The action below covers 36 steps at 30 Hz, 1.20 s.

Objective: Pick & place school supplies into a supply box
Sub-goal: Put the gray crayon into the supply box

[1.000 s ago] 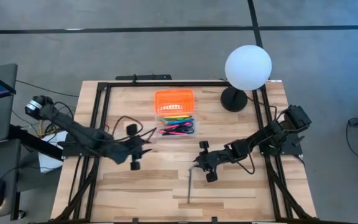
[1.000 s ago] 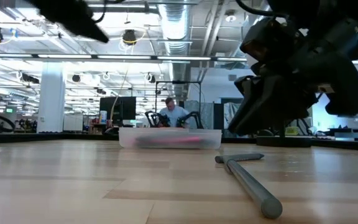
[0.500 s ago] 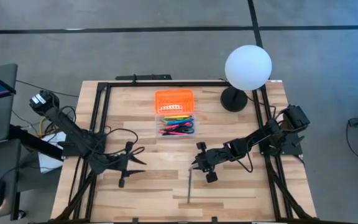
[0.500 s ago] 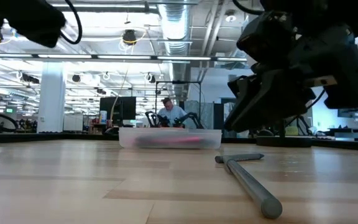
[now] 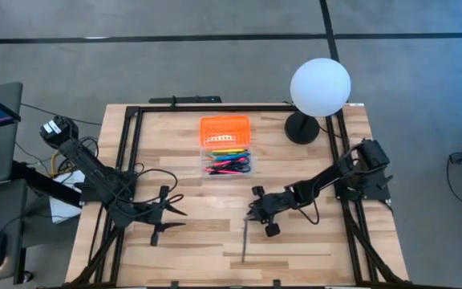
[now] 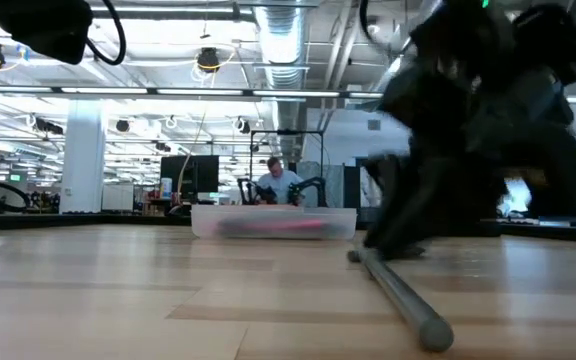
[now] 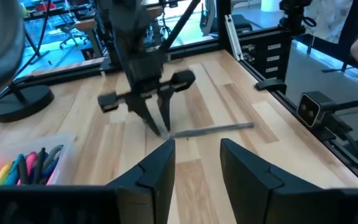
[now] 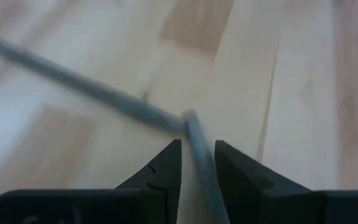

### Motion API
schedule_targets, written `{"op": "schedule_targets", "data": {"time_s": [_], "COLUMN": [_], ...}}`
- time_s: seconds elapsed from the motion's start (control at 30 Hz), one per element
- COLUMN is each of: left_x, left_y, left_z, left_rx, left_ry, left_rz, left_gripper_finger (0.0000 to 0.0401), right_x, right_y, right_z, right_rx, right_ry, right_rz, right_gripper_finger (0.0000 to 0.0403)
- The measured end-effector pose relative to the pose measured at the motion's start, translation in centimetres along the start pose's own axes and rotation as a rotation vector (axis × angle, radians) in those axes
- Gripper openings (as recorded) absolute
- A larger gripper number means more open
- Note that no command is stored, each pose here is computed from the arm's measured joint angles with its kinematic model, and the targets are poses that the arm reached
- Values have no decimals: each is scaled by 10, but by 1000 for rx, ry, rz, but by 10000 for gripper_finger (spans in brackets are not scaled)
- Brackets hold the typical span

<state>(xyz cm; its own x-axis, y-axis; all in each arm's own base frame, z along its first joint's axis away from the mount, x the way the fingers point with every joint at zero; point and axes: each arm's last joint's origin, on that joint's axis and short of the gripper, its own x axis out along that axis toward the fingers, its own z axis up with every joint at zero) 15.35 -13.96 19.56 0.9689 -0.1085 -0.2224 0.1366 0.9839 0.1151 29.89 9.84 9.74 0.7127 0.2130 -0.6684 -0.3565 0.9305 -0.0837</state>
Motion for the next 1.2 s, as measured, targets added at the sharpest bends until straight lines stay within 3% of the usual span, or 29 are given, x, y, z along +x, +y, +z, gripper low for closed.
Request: {"op": "schedule_targets", "data": {"time_s": [0.2,0.8,1.2], "left_x": [0,0,0], "left_y": [0,1,1], "left_z": [1,1,0], "left_rx": [-6,-10,-4], "left_ry": [-7,-13,-2], "left_rz": [2,24,25], "left_gripper_finger": [123,123,123], "right_x": [12,9,-22], "right_y": [-2,-8,-11], "right_z": [-8,-15,-5], "right_rx": [28,176,253], "right_ry": [30,127,277], "right_rz": [0,-20,-44], "right_gripper_finger": [90,90,90]}}
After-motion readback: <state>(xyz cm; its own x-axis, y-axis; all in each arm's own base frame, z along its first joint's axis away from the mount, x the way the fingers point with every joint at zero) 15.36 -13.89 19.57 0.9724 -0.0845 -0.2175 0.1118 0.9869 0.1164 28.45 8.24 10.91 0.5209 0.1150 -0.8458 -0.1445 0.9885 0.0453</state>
